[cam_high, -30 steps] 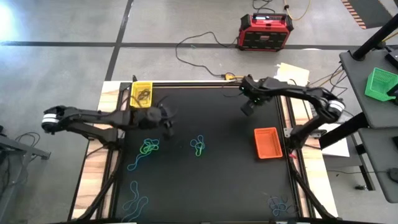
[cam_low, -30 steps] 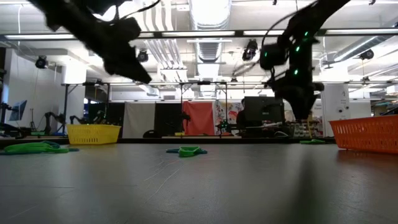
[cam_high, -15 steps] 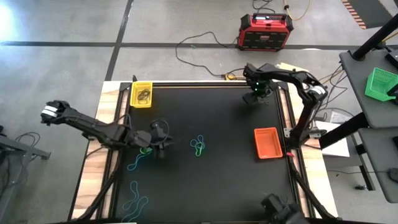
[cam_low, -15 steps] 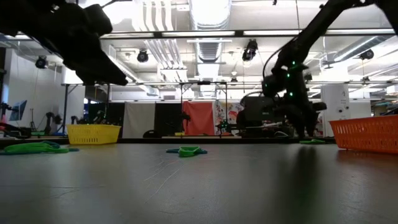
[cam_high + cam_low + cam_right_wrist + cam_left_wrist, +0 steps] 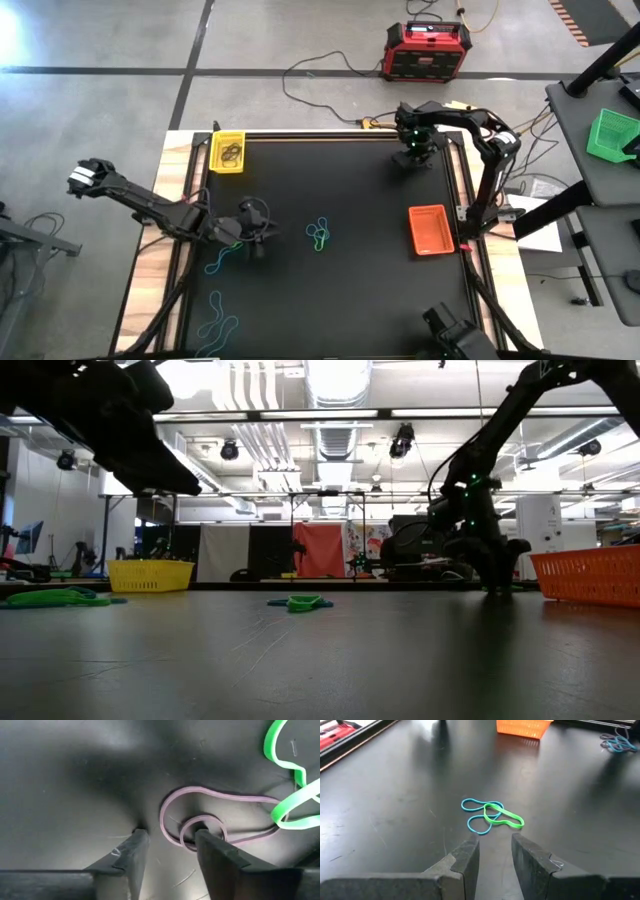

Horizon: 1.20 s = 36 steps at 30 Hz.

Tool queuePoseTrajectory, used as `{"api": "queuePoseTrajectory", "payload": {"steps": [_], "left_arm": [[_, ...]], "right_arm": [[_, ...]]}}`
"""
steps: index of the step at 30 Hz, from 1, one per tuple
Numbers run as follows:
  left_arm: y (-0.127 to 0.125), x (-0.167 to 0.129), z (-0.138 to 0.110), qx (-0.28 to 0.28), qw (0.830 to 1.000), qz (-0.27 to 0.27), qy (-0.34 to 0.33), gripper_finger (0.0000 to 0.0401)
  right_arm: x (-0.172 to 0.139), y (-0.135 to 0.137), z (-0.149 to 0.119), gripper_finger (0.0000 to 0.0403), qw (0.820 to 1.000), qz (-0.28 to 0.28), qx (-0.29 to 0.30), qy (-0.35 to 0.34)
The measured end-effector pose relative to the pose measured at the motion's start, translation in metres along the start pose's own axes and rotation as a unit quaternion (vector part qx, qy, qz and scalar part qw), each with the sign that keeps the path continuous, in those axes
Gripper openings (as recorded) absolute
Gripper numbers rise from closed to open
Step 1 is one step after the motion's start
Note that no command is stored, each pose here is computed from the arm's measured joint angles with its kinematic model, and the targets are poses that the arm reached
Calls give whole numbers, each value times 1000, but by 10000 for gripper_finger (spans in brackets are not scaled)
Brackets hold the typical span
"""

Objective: Sort rubber bands into baskets
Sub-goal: Put the purple rubber band into the yellow bin

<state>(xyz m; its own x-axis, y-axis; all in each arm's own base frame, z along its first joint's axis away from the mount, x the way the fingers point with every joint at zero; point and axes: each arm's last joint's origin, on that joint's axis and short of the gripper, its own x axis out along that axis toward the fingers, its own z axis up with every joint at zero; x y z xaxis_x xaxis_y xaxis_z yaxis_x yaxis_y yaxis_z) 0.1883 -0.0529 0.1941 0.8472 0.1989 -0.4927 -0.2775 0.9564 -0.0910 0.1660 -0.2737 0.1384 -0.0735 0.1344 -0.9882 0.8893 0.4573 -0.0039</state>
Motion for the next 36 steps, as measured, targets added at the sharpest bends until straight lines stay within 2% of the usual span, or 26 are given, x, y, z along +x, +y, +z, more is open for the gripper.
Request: {"api": "queuePoseTrajectory", "payload": {"steps": [7,11,15,21,25,29,33,36], "left_arm": [[1,0,0,0,1000,20,-9,98],[1,0,1,1,1000,27,-11,98],[2,1,0,-15,999,28,-22,98],[1,2,-6,-25,999,11,-45,98],[2,3,-12,-32,998,5,-53,98],[4,3,-16,-41,997,-2,-70,98],[5,4,-18,-38,997,5,-73,98],[5,4,-17,-29,996,11,-78,98]], "right_arm": [[1,0,3,67,1000,-7,5,-10],[2,-1,3,21,1000,-11,-21,-12],[0,2,3,10,999,-14,-38,-18],[-20,20,-1,9,995,-9,-62,-71],[-32,49,-12,9,990,-13,-103,-96],[-45,93,-23,9,977,1,-154,-147],[-57,142,-32,9,954,50,-212,-207],[-68,180,-35,9,928,86,-256,-256]]}}
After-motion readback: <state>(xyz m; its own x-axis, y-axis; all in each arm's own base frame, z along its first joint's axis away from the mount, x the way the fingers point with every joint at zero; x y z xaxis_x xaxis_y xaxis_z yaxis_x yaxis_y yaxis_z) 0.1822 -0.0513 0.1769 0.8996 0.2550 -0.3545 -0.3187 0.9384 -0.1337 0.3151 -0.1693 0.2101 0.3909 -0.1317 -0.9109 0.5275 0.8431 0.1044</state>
